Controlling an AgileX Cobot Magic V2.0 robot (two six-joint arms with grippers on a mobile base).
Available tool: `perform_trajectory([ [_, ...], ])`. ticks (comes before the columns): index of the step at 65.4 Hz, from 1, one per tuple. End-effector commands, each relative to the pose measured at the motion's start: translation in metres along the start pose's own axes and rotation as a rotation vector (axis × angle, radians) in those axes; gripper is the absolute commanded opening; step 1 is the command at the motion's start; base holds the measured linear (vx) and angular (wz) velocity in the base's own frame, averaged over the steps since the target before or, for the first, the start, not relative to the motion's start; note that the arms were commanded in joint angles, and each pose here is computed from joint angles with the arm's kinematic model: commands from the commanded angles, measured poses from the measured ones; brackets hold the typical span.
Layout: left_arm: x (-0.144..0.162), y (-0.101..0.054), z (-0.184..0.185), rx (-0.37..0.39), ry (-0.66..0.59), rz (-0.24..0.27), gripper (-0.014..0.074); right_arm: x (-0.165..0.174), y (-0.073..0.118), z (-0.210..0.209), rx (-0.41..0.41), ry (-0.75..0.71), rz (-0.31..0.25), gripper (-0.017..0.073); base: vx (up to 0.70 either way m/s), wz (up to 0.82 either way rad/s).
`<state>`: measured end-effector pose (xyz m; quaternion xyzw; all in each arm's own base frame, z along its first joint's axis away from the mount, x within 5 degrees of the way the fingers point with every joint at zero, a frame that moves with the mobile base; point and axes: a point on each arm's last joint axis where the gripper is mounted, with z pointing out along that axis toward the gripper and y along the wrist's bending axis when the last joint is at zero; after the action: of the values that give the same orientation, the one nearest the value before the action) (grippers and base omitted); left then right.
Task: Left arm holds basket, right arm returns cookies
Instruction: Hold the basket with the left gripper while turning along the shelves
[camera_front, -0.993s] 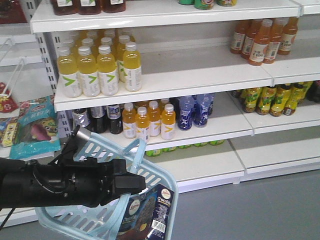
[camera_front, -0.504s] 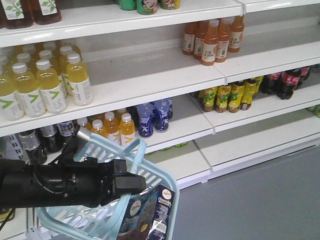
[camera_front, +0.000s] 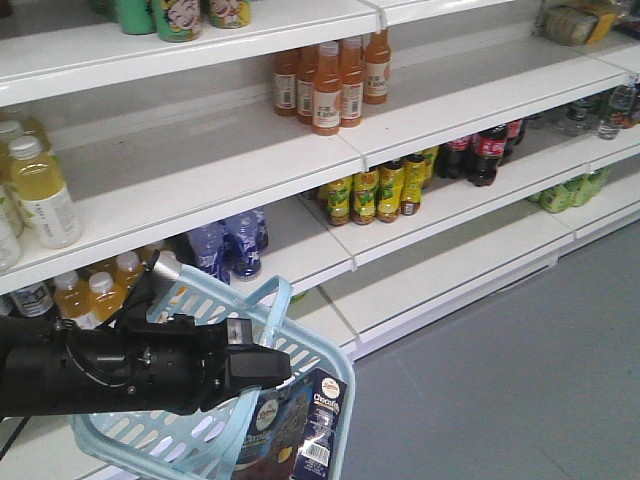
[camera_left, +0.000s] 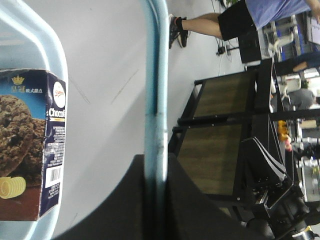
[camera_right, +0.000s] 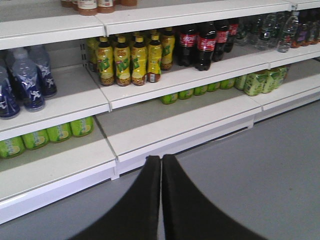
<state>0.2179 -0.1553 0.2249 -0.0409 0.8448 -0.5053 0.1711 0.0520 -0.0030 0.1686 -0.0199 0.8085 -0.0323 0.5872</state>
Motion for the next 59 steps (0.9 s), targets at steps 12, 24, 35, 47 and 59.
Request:
perform_trajectory([
  [12,-0.0047,-0.0229,-0.0068,0.124,-0.033,-0.009,-0.0006,-0.0084,0.0,-0.0011,0.0,-0.085,-0.015,-0.0003,0.11,-0.45],
  [24,-0.0047,-0.0229,-0.0068,0.124,-0.033,-0.009,-0.0006,-0.0084,0.0,-0.0011,0.0,-0.085,-0.015,-0.0003,0.12,-0.48],
  [35,-0.0047,-0.0229,-0.0068,0.124,-0.033,-0.009,-0.0006,-0.0084,0.0,-0.0011,0.0,-0.085,-0.015,-0.0003,0.12,-0.53],
  [47,-0.0047,-0.0229,-0.0068,0.124,-0.033,-0.009,-0.0006,-0.0084,0.0,-0.0011,0.0,-0.085,-0.015,-0.0003,0.11,-0.58],
  [59,-0.0047,-0.0229,-0.0068,0.124,-0.033,-0.009,-0.0006,-0.0084,0.0,-0.0011,0.0,-0.085,-0.015,-0.0003,0.11,-0.64],
])
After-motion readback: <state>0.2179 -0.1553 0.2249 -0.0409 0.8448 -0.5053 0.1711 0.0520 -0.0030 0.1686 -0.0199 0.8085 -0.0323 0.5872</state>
